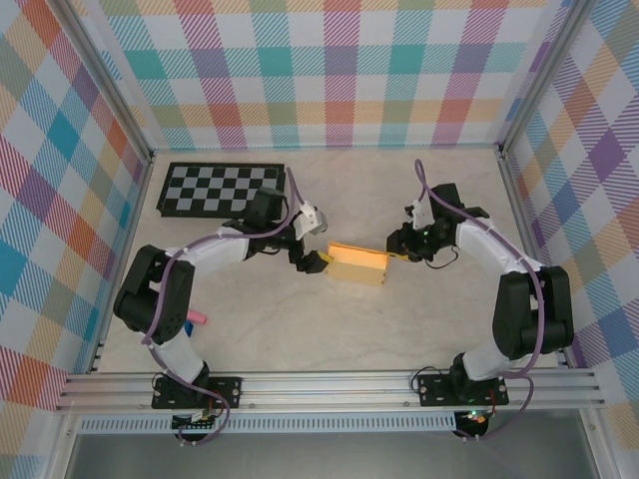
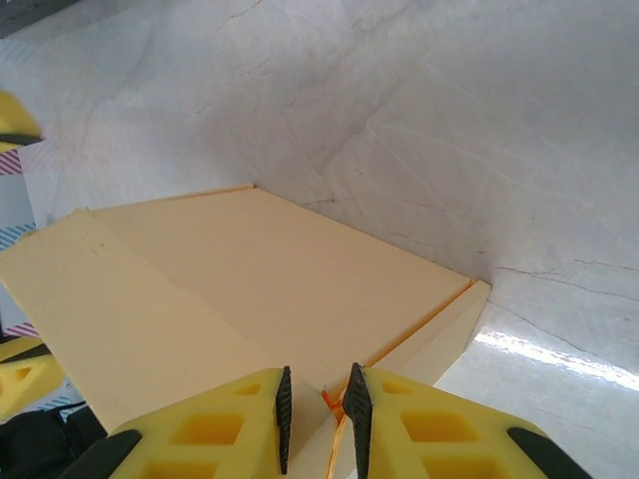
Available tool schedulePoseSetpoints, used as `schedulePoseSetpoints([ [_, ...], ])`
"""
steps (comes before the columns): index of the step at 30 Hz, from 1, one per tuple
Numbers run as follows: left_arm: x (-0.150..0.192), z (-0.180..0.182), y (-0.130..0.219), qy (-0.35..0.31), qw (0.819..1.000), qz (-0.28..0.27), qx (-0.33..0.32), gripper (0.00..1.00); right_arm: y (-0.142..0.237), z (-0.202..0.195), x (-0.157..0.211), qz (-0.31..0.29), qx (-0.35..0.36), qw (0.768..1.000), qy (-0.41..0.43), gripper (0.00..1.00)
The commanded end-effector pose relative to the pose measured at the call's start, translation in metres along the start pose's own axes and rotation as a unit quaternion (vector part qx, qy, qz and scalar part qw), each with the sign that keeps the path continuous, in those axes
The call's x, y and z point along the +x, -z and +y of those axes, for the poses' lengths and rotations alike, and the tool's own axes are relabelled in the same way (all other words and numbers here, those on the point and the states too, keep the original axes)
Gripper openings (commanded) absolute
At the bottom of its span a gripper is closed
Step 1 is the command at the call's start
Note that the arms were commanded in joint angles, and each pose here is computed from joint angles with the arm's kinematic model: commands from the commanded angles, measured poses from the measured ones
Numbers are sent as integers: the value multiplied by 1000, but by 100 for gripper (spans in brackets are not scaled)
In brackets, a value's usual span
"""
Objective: Fold the paper box
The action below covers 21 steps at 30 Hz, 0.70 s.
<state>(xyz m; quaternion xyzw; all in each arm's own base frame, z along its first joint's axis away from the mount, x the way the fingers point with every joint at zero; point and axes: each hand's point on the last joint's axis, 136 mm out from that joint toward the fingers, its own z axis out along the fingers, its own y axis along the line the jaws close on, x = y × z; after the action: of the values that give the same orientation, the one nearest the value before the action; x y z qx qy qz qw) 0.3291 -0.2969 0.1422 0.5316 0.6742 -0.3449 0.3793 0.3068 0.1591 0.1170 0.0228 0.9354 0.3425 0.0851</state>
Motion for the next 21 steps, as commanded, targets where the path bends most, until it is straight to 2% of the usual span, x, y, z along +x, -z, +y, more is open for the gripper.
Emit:
schedulePoseSetpoints([
  [1,-15,-13,20,10,1000,-13,10,100,5,6,-5,-20,-3,1000,9,25],
  [5,-27,-21,37,34,999,-23,-4,100,9,7,-8,-29,1,999,12,25],
  [7,-40,-9,51,61,995,-43,-66,100,10,7,-9,-33,4,999,13,25],
  [9,-56,12,72,109,979,-77,-153,100,11,8,-9,-36,3,999,15,26],
  [11,-67,29,92,172,953,-116,-219,100,12,7,-9,-40,6,999,16,26],
  [12,-68,39,101,219,934,-130,-249,100,13,8,-9,-43,7,999,18,26],
  [13,-62,51,110,293,902,-135,-285,100,14,8,-10,-46,9,999,19,26],
  [14,-47,61,121,380,857,-115,-330,100,17,9,-11,-50,10,998,20,26],
  [15,-36,68,132,431,819,-97,-367,100,19,11,-12,-54,10,998,22,27],
  [16,-27,70,135,455,801,-62,-385,100,22,12,-13,-59,13,998,22,27],
  [17,-22,69,131,466,801,-28,-376,100,26,13,-14,-64,18,998,20,27],
  [19,-19,65,115,489,804,-4,-338,94,36,11,-15,-79,36,996,9,32],
  [21,-10,62,99,536,782,6,-318,99,46,12,-14,-94,49,994,-8,34],
])
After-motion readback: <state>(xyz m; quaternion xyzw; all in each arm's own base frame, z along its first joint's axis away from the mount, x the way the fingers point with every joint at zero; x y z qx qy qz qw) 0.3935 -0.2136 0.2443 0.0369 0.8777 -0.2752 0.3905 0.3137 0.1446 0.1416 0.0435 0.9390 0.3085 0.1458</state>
